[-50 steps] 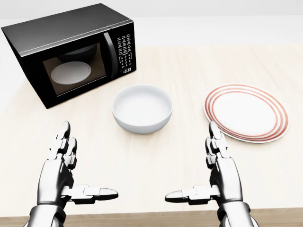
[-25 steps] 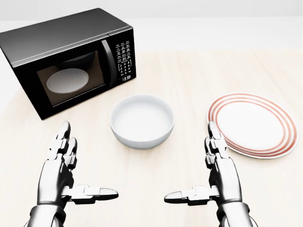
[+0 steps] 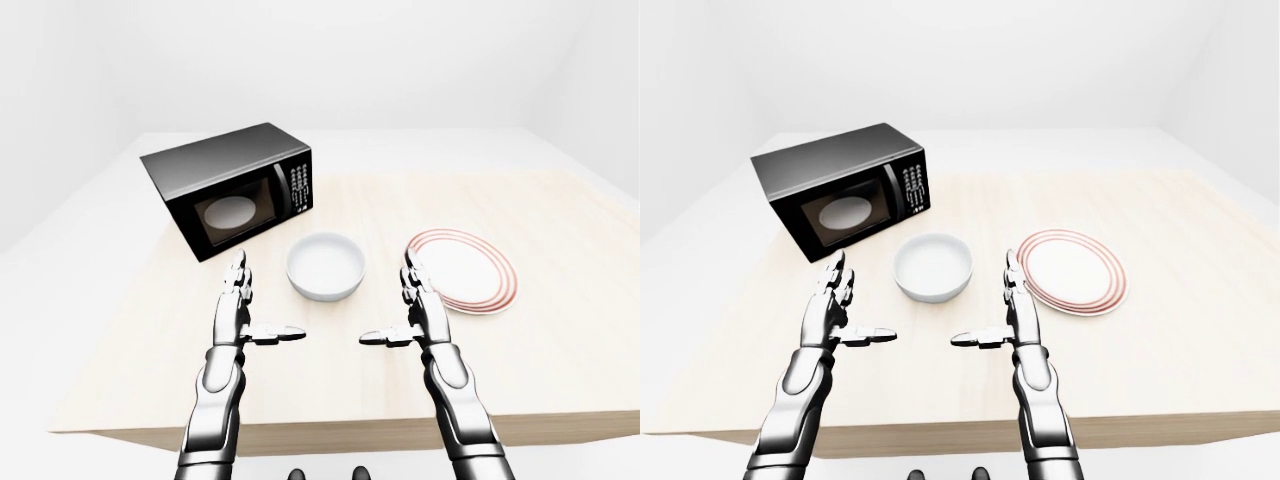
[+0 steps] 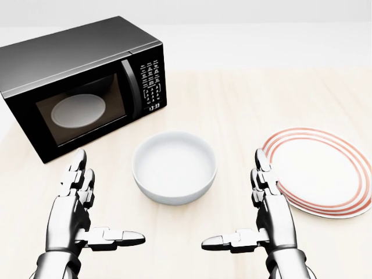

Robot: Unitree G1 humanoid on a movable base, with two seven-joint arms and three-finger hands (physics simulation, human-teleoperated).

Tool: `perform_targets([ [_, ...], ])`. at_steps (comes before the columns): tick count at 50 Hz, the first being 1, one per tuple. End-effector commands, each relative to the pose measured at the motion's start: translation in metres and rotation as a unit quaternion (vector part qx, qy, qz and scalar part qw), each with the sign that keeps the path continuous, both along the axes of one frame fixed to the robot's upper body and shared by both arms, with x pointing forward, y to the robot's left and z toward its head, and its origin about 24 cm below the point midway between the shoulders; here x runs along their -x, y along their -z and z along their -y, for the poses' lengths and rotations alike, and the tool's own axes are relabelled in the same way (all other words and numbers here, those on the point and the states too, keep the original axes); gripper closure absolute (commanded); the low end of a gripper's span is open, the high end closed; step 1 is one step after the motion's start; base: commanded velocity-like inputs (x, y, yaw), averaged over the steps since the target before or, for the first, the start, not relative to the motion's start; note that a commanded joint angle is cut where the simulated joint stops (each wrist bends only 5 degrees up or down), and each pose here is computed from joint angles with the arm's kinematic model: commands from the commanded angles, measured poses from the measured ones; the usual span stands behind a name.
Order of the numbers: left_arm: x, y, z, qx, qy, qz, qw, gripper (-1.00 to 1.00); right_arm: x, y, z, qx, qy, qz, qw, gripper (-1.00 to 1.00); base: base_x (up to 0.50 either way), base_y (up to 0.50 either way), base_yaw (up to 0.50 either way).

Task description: Pick up the white bowl and put it on the plate.

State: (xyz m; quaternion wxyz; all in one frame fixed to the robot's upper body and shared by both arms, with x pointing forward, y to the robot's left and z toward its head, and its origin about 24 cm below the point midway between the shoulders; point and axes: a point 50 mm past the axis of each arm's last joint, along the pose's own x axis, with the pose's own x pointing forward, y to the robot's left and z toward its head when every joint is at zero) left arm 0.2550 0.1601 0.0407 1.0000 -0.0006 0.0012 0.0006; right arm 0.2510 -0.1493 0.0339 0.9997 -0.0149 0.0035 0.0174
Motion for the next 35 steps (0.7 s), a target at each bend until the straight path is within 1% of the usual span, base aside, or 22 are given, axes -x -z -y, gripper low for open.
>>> perform_targets([
  [1,0.0000,0.0000,0.0000,0.000,0.000,0.000,1.000,-1.00,0.0001,-0.0007,-0.0006,0.000,-0.001,0.001,1.000,-1.00,0.18,0.00,0.00],
  [25,0.0000,0.0000,0.0000,0.000,0.000,0.000,1.000,-1.00,0.0004,0.0025,-0.0013,0.003,-0.003,-0.003,1.000,-1.00,0.17,0.00,0.00],
  [30,0.0000,0.0000,0.0000,0.000,0.000,0.000,1.000,-1.00,0.0005,0.0008,-0.0021,0.011,-0.005,-0.001,1.000,-1.00,0.01,0.00,0.00],
  [35,0.0000,0.0000,0.0000,0.000,0.000,0.000,1.000,-1.00,-0.0021,-0.0031,0.0015,0.027,0.003,0.006,1.000,-1.00,0.00,0.00,0.00],
])
